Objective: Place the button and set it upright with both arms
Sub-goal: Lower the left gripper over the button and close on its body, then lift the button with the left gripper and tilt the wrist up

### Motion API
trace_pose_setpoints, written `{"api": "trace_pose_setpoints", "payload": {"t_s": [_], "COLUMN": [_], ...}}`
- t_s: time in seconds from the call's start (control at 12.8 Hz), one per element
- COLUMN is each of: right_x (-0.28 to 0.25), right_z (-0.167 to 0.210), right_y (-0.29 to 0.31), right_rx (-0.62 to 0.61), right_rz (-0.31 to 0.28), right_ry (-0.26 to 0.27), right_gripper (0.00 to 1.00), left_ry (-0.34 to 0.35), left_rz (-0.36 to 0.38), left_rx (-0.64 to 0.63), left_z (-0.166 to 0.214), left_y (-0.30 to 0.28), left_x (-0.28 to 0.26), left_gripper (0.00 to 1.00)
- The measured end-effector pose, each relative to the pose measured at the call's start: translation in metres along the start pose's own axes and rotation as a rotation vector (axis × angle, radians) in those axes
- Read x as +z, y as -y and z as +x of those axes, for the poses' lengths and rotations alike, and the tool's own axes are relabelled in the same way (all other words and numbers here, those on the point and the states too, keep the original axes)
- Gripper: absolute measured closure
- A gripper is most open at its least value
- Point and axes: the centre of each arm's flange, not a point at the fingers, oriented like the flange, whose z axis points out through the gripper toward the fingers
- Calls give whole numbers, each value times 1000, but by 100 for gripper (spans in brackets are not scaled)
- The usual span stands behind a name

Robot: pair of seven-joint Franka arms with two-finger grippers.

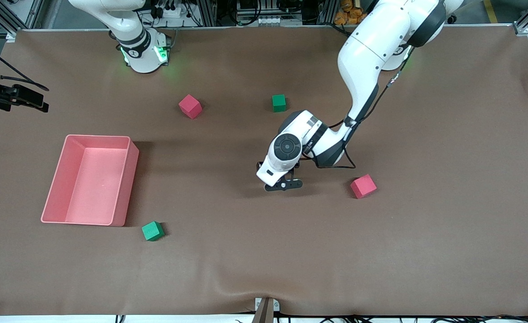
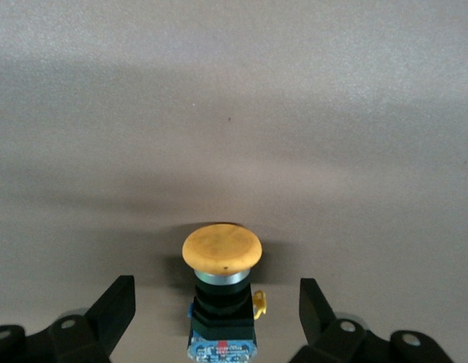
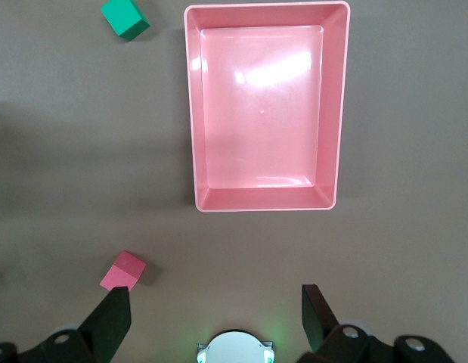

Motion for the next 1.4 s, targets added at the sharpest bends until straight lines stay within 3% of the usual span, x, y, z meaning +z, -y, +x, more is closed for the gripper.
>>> {"api": "trace_pose_setpoints", "payload": {"t_s": [0.08, 0.55, 1.4], "right_x": [-1, -20, -22], "right_z": [0, 0, 1], "right_y": [0, 1, -13], "right_rx": [1, -2, 24], "right_rz": [0, -1, 1], "right_ry": [-5, -60, -69], "right_gripper": [0, 0, 0], "left_ry": [-2, -3, 3], "left_rz": [2, 5, 11], "left_rx": [-2, -1, 3], "left_z": [2, 1, -2], "left_y": [1, 1, 0], "left_x": [0, 1, 7], "left_gripper": [8, 8, 22]}}
